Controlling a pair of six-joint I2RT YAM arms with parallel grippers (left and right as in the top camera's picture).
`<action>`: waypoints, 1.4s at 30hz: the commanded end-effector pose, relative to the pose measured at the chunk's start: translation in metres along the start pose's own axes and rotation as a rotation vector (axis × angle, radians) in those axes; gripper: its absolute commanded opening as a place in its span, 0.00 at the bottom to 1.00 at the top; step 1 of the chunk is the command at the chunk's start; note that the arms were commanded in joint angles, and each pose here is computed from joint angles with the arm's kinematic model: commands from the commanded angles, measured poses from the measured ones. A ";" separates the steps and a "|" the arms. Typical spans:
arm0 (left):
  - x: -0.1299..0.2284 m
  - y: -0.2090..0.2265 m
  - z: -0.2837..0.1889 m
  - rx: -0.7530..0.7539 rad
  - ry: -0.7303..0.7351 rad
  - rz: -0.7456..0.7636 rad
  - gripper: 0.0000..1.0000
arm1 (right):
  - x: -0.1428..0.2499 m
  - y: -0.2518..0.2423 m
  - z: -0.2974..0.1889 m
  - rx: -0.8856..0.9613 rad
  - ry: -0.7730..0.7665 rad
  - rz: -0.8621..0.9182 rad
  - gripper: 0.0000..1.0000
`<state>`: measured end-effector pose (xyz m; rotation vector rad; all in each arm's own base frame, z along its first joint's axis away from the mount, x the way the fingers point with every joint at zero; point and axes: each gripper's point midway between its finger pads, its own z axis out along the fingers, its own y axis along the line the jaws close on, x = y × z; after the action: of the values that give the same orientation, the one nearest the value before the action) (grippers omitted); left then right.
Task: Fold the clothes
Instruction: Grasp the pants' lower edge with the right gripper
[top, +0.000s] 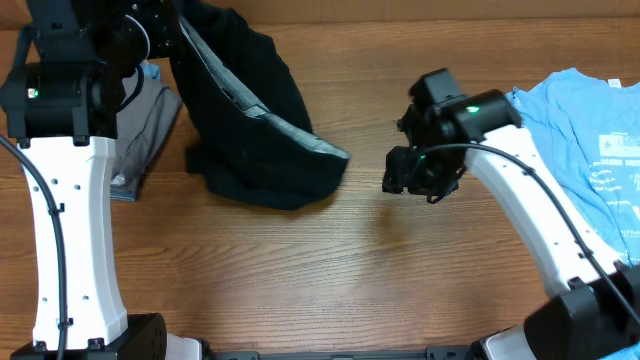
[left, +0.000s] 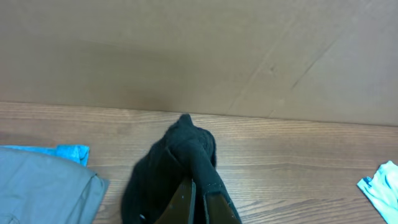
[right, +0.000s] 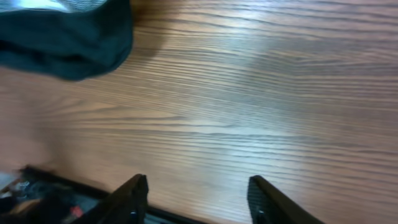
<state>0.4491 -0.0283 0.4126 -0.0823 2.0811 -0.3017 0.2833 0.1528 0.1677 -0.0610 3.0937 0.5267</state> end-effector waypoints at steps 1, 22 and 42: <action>-0.024 -0.024 -0.024 0.040 -0.096 0.038 0.04 | -0.003 0.030 -0.024 -0.205 -0.031 0.000 0.57; -0.038 -0.065 -0.065 0.122 -0.191 0.112 0.04 | -0.069 0.043 0.073 -0.344 -0.078 0.316 0.57; -0.030 -0.064 -0.071 0.116 -0.166 0.126 0.04 | -0.093 0.072 0.075 -0.430 -0.148 0.351 0.58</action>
<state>0.4138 -0.0716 0.4562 0.0620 1.9795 -0.3405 0.3770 0.2413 0.1246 0.4935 2.7863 1.1671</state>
